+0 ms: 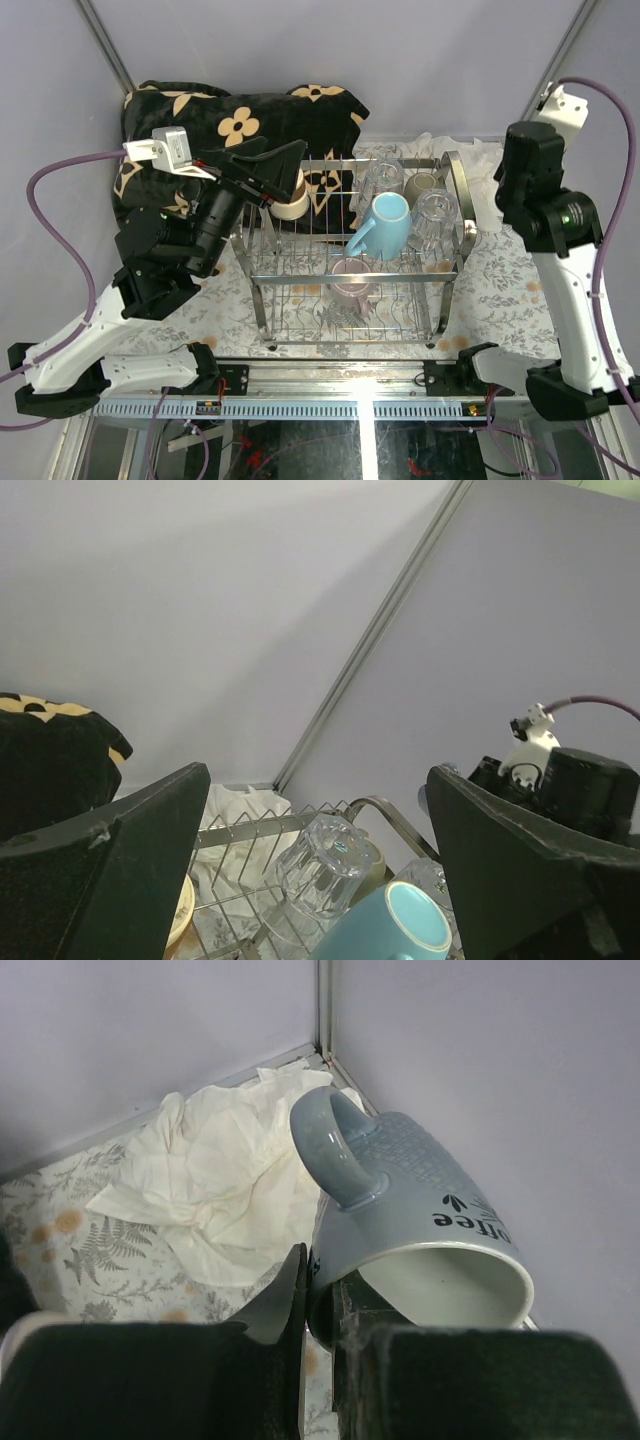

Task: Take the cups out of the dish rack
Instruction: Place the cup at the center of the board.

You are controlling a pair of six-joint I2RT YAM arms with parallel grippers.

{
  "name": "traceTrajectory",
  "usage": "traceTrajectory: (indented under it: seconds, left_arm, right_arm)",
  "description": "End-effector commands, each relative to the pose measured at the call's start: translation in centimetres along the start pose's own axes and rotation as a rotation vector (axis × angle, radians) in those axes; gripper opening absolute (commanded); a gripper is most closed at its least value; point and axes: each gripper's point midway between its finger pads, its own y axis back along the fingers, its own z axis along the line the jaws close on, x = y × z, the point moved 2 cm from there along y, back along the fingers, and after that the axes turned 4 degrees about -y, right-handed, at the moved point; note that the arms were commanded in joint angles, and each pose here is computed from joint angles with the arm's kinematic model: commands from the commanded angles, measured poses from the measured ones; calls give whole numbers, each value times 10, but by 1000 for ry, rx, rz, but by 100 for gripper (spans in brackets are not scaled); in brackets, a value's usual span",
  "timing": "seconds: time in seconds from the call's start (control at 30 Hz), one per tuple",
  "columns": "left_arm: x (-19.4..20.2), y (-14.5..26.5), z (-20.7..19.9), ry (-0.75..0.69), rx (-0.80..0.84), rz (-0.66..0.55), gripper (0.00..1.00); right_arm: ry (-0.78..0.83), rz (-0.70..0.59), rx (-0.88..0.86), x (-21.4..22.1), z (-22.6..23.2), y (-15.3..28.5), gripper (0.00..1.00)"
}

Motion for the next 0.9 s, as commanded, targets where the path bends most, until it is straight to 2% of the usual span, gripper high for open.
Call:
traceTrajectory:
  seconds: [0.0, 0.13, 0.4, 0.63, 0.87]
  left_arm:
    - [-1, 3, 1, 12, 6, 0, 89]
    - [0, 5, 1, 9, 9, 6, 89]
    - [0, 11, 7, -4, 0, 6, 89]
    - [14, 14, 10, -14, -3, 62, 89]
    - [20, 26, 20, -17, -14, 73, 90]
  right_arm:
    - [-71, 2, -63, -27, 7, -22, 0]
    - [-117, 121, -28, -8, -6, -57, 0]
    - [-154, 285, 52, 54, -29, -88, 0]
    - [-173, 424, 144, 118, -51, -115, 0]
    - [-205, 595, 159, 175, -59, -130, 0]
